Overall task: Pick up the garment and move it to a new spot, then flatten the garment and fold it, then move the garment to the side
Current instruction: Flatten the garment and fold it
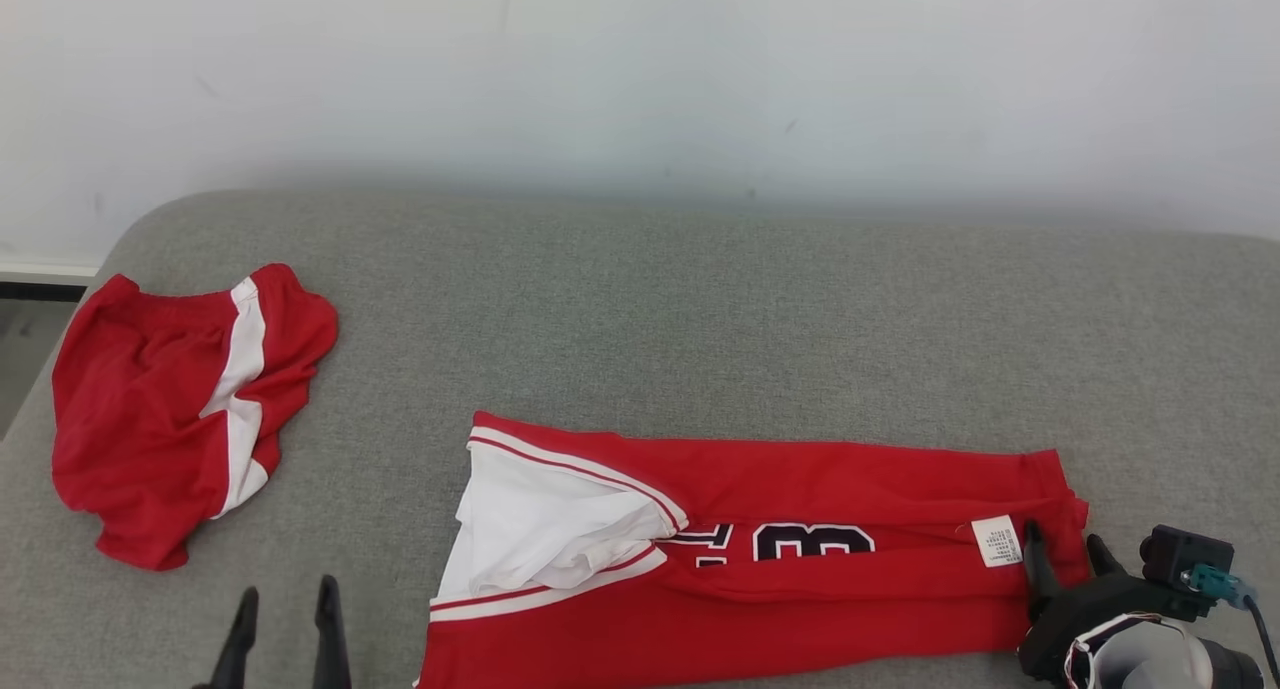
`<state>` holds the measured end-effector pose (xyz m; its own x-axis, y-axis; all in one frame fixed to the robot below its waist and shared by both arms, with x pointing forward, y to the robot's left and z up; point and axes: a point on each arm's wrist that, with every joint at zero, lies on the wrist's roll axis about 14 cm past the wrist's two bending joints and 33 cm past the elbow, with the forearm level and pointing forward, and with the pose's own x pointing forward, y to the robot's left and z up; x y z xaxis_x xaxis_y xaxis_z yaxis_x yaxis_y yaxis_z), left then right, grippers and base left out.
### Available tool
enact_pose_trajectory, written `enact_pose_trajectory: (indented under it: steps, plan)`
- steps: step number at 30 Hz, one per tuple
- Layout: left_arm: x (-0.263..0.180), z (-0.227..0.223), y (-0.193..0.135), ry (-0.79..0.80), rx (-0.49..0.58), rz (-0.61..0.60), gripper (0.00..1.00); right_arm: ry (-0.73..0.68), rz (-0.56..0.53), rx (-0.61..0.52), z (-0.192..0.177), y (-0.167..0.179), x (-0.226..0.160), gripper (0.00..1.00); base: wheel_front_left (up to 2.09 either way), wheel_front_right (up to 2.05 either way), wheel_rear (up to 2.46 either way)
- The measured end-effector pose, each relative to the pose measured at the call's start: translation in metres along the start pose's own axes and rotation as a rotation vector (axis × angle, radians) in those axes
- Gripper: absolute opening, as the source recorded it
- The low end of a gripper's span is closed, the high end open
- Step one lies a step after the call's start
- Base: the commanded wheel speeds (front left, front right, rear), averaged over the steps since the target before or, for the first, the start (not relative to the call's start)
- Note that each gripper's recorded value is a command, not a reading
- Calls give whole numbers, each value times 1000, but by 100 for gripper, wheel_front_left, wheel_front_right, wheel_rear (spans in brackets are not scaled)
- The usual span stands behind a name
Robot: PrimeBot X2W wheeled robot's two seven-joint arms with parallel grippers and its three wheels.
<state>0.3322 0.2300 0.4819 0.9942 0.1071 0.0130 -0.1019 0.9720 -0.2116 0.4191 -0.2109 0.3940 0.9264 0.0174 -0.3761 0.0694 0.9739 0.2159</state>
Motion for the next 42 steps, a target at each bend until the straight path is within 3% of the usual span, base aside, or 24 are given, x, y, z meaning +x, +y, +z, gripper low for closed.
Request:
enact_pose_trajectory:
  steps: [13,14,15,16,23,31,36,42]
  plan:
    - [-5,-12,-15,34,-14,-32,100,68,-22,-6,-13,-1,4,100,0,0,0]
    - [-4,-13,-15,36,-18,-30,100,72,-26,-5,-13,-1,5,33,0,0,0]
    - [-4,-13,-15,37,-19,-30,100,76,-29,-5,-13,-2,6,5,0,0,0]
    - [-4,-14,-15,39,-20,-31,100,78,-33,-3,-13,-3,7,0,0,0,0]
    - [-1,-14,-17,39,-21,-36,100,64,-62,15,-6,-13,6,0,0,0,0]
    - [2,-12,-20,32,-25,-45,100,-53,-164,-2,39,-70,-2,0,0,0,0]
    - [4,-11,-21,28,-25,-48,100,-128,-140,14,56,-64,-5,0,0,0,0]
    - [4,-9,-24,23,-25,-59,100,-208,-53,65,70,-29,-6,0,0,0,0]
